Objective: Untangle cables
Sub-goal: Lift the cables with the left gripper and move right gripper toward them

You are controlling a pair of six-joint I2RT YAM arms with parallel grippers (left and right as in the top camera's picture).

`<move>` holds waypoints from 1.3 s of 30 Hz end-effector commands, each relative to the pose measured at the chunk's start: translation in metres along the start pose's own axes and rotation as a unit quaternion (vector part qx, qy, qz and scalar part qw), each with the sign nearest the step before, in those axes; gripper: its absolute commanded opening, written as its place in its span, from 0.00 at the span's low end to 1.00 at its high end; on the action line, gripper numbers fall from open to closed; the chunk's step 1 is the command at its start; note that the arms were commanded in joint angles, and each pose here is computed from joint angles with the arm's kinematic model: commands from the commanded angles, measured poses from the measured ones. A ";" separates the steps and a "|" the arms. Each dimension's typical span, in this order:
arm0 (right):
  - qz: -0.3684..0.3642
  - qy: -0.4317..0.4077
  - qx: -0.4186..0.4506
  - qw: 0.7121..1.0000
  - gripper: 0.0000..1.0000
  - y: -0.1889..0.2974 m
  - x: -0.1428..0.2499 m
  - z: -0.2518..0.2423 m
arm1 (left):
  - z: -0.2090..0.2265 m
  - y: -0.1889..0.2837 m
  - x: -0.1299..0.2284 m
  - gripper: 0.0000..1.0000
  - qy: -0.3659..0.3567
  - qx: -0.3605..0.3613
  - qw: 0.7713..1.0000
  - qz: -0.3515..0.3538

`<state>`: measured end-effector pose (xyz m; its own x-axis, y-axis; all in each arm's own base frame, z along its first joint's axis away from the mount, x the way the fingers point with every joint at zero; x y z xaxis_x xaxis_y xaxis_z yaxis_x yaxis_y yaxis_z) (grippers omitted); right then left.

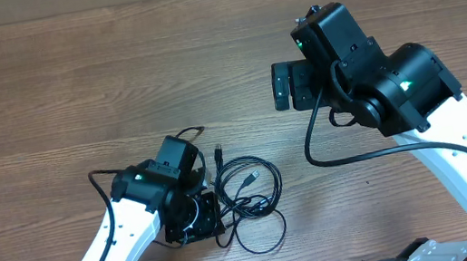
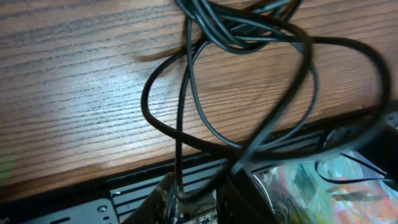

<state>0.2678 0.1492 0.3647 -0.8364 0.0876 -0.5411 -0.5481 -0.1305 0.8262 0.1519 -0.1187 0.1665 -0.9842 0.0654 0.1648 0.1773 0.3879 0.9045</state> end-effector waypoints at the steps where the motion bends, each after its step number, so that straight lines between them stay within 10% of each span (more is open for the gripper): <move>1: -0.001 -0.005 -0.012 1.000 1.00 0.006 0.001 -0.001 | 0.005 -0.009 0.004 0.22 0.017 -0.003 1.000 0.012; 7: 0.000 -0.005 -0.013 1.000 1.00 0.006 0.001 -0.001 | 0.005 -0.012 0.001 0.04 0.020 0.000 1.000 0.005; 19: 0.006 -0.003 -0.017 1.000 1.00 0.005 0.002 0.000 | -0.018 0.001 -0.016 0.04 -0.063 0.064 0.995 -0.040; 39: 0.134 0.074 -0.074 0.986 1.00 0.011 0.037 0.002 | -0.059 0.214 -0.040 0.04 -0.120 0.038 0.936 -0.330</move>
<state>0.2344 0.1528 0.3494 -0.9405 -0.0958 -0.3259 -0.2958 -0.2410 0.9244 0.2296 -0.0981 0.3505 -0.9008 -0.0281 -0.4333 -0.3929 0.4776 0.7858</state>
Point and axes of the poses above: each gripper's point midway between its finger pads, its own y axis back along the fingers, its own z axis along the line the jaws close on, x = y × z, the point moved 8 cm from there along y, back along the fingers, and after that the axes turned 4 degrees about -y, right-handed, at the moved point
